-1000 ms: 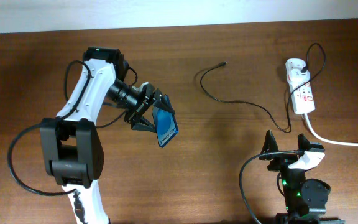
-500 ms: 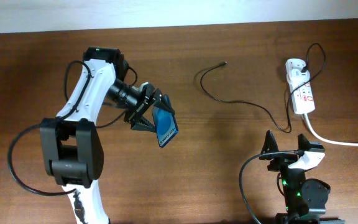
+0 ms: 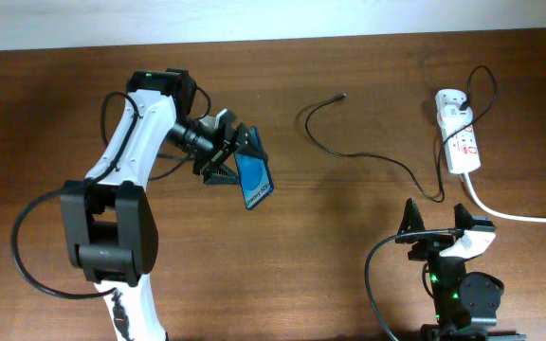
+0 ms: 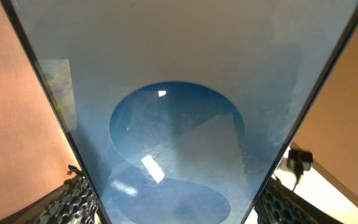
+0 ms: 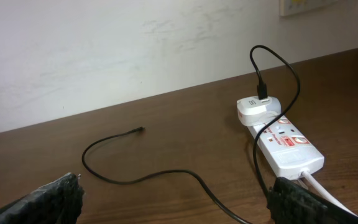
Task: Plug charger to phone and switch on socket
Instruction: 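Lift the phone with the left gripper and tilt it upright, then raise the held phone toward the table center with the left gripper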
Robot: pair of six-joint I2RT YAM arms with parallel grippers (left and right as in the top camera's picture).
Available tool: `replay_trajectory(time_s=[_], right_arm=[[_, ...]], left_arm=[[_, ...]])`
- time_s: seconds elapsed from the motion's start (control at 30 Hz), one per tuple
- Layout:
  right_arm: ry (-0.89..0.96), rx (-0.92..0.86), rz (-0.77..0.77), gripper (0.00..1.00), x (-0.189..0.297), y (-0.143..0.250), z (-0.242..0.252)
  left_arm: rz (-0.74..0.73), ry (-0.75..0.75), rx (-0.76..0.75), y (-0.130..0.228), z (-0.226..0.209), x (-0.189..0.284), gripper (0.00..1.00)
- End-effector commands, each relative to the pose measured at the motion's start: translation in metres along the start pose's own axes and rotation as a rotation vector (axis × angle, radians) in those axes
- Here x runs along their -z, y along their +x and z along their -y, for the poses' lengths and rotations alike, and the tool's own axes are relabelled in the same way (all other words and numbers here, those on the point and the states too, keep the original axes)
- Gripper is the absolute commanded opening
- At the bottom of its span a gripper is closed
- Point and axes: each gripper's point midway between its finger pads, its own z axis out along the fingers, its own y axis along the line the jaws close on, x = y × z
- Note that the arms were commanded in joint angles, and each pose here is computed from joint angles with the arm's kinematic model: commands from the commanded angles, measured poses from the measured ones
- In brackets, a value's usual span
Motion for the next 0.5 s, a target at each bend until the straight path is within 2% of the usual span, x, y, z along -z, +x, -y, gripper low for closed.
replay_trajectory(time_s=[0.0,0.23,0.3,0.47], right_arm=[[0.004,-0.005,-0.003,0.99,0.0,0.002,0.001],[0.004,-0.005,-0.003,0.98,0.0,0.002,0.001],[0.004,-0.005,-0.003,0.99,0.0,0.002,0.001],[0.004,-0.005,-0.003,0.98,0.0,0.002,0.001]], left_arm=[[0.125,0.014,-0.094,-0.02,0.02,0.012,0.54],[0.227,0.035,-0.229,-0.047,0.033,0.016,0.49],[0.263,-0.027,-0.23,-0.054,0.025,0.018,0.49],[0.378,-0.068,-0.317,-0.029,0.049,0.053,0.5]])
